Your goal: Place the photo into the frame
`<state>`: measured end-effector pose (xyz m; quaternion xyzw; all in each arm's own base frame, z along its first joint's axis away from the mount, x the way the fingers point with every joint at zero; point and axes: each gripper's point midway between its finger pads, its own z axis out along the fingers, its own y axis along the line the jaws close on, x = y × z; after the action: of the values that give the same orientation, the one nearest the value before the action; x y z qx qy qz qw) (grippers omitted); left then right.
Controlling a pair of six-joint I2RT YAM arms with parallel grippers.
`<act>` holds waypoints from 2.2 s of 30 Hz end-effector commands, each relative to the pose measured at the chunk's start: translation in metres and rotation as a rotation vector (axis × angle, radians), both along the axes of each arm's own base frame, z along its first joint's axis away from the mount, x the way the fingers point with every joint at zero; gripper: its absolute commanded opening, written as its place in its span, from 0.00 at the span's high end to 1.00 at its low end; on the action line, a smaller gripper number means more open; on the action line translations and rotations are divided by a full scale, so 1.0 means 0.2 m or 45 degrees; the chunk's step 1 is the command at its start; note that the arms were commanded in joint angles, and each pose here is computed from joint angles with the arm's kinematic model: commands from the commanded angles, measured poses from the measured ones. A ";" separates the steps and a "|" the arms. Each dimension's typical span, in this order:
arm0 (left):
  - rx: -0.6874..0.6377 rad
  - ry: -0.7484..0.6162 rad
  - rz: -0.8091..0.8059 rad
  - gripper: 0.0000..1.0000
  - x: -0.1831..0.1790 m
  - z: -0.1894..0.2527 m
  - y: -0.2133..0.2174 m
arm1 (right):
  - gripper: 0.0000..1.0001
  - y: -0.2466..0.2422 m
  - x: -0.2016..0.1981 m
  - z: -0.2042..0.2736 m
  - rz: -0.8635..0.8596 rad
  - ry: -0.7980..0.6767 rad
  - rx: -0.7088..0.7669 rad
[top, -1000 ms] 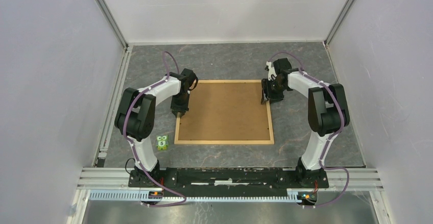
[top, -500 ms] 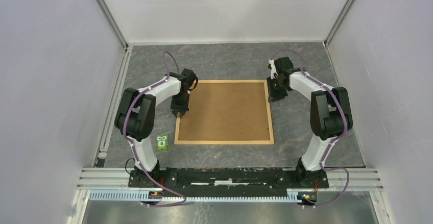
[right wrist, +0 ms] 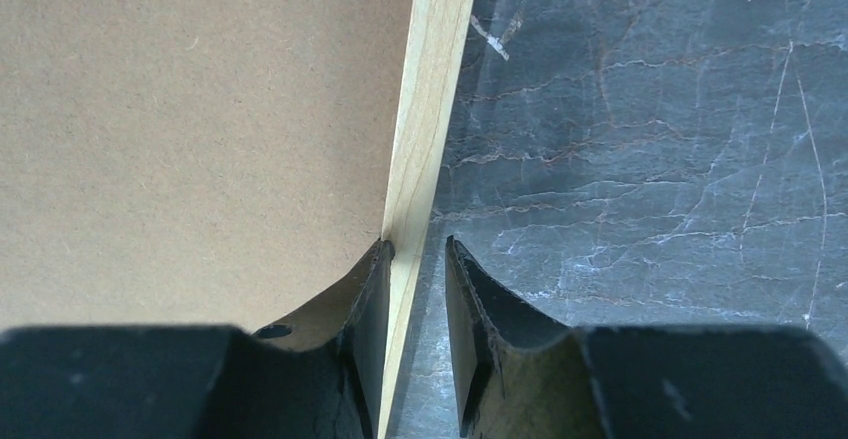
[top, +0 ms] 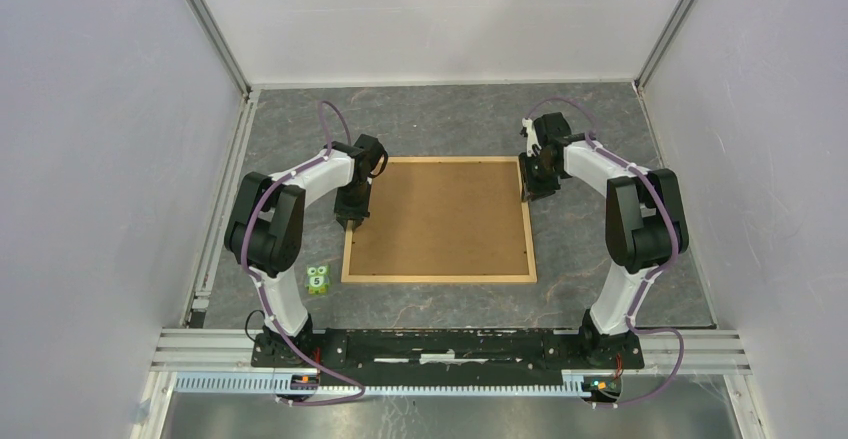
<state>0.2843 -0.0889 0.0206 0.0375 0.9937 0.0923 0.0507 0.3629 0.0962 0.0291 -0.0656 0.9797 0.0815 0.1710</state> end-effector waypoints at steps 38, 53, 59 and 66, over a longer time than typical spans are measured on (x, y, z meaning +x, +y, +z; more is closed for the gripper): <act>-0.083 0.139 -0.064 0.90 -0.10 -0.18 -0.09 | 0.71 -0.03 0.04 0.13 0.020 -0.075 -0.062; -0.076 0.137 -0.064 0.90 -0.10 -0.18 -0.09 | 0.69 0.04 0.01 0.06 0.065 -0.032 0.001; -0.078 0.139 -0.065 0.90 -0.10 -0.18 -0.09 | 0.70 -0.02 0.00 0.03 0.038 -0.023 -0.081; -0.077 0.139 -0.064 0.90 -0.10 -0.18 -0.09 | 0.71 0.00 0.04 0.02 0.036 -0.028 -0.068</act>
<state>0.2840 -0.0891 0.0199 0.0383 0.9937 0.0929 0.0491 0.3578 0.0924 0.0288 -0.0804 0.9812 0.0605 0.1649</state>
